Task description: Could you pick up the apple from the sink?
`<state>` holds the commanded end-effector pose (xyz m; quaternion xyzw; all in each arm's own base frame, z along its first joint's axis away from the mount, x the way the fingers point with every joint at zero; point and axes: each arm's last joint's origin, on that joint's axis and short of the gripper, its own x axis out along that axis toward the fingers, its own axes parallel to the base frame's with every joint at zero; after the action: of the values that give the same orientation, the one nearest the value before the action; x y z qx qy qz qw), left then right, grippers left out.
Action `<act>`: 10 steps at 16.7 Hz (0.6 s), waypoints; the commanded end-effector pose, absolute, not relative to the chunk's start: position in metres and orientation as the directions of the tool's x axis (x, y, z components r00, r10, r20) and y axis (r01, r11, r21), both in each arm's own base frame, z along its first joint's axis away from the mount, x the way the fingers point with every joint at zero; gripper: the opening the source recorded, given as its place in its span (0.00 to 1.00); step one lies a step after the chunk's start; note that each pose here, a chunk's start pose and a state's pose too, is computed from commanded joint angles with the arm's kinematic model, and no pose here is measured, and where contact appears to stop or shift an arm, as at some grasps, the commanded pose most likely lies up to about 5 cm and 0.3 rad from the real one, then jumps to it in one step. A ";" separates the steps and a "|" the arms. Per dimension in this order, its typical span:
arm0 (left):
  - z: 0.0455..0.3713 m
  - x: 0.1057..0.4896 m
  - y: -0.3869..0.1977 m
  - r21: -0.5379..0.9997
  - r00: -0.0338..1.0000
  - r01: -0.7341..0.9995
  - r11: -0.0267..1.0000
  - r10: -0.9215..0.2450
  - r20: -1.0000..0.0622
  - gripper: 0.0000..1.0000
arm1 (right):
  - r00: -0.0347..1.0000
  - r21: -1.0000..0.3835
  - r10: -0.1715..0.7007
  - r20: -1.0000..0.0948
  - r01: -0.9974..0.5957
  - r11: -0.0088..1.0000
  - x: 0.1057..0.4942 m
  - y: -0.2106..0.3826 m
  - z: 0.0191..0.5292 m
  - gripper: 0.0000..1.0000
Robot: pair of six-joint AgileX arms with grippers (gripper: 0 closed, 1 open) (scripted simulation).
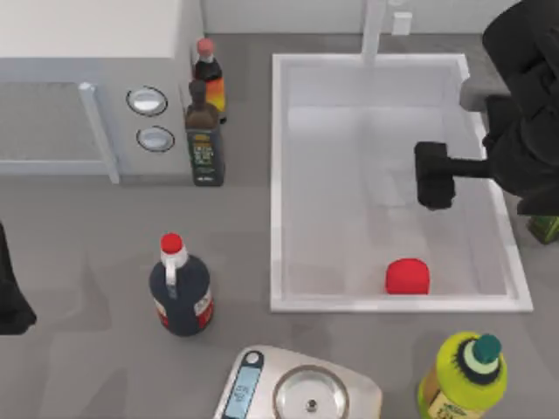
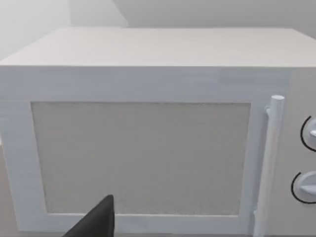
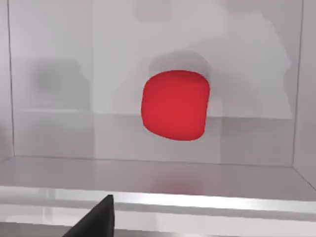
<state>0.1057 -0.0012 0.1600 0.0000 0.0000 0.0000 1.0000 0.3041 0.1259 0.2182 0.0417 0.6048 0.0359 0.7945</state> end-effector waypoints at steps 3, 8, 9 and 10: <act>0.160 0.106 -0.001 0.000 1.000 0.000 1.000 0.000 0.000 1.00 | 0.110 0.052 0.051 -0.993 0.006 0.999 0.330 0.156 0.186 1.00; 0.160 0.106 -0.001 0.000 1.000 0.000 1.000 0.000 0.000 1.00 | 0.000 0.000 0.000 -1.000 0.010 1.000 0.345 0.179 0.159 1.00; 0.160 0.106 -0.001 0.000 1.000 0.000 1.000 0.000 0.000 1.00 | 0.000 0.000 0.000 -1.000 0.010 1.000 0.345 0.179 0.159 1.00; 0.160 0.106 -0.001 0.000 1.000 0.000 1.000 0.000 0.000 1.00 | 0.000 0.000 0.000 -1.000 0.010 1.000 0.345 0.179 0.159 1.00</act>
<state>0.1057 -0.0012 0.1600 0.0000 0.0000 0.0000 1.0000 0.3452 0.1787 0.1590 0.0035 0.7071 -0.0035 0.7071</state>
